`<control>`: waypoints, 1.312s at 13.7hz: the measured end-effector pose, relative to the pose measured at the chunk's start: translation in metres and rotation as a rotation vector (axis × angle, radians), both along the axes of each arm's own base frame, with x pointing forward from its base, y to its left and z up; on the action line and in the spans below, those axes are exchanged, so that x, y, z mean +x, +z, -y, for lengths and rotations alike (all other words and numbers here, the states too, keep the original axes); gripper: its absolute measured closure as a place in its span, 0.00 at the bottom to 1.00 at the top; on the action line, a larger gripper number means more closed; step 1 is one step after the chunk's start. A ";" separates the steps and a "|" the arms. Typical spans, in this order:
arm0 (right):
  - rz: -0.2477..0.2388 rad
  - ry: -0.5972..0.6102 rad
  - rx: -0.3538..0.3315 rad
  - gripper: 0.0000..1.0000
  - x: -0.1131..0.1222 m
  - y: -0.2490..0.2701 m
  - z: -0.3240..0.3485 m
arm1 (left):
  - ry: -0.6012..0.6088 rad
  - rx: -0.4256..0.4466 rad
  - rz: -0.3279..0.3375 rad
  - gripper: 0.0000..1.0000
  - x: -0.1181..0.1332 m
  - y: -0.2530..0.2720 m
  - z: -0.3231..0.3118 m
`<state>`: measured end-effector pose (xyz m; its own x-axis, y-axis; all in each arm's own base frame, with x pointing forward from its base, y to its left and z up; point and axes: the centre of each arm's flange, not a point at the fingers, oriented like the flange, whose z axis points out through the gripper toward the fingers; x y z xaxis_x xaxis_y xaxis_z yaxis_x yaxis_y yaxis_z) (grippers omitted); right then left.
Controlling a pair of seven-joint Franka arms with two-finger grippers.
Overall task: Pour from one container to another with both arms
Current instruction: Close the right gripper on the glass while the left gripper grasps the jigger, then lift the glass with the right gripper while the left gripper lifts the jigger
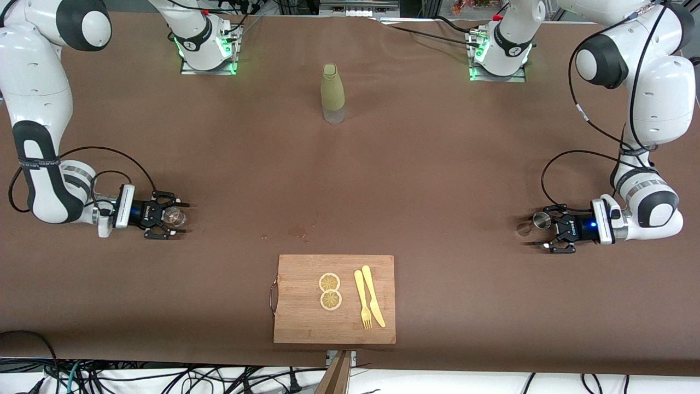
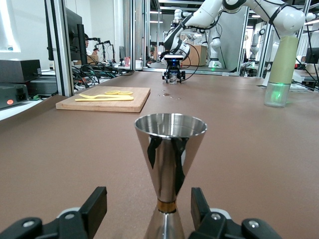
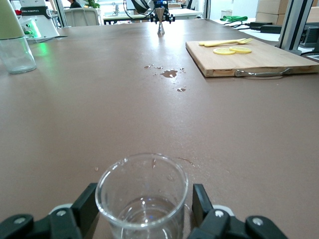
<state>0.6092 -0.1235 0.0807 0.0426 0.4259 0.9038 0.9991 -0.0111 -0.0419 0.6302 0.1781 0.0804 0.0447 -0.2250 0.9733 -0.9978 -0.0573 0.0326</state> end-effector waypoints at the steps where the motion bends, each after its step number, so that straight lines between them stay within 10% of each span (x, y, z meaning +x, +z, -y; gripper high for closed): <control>1: 0.006 0.000 0.003 0.26 0.000 0.000 0.000 | -0.001 -0.002 0.000 0.29 0.000 0.000 0.000; 18: 0.037 -0.044 0.053 0.70 0.001 -0.008 -0.003 | -0.005 -0.005 -0.003 0.63 -0.003 -0.001 -0.003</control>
<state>0.6104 -0.1203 0.0726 0.0260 0.3756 0.9264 0.9986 -0.0533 -0.0064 0.6270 0.1811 0.0790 0.0461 -0.2205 0.9743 -0.9980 -0.0521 0.0354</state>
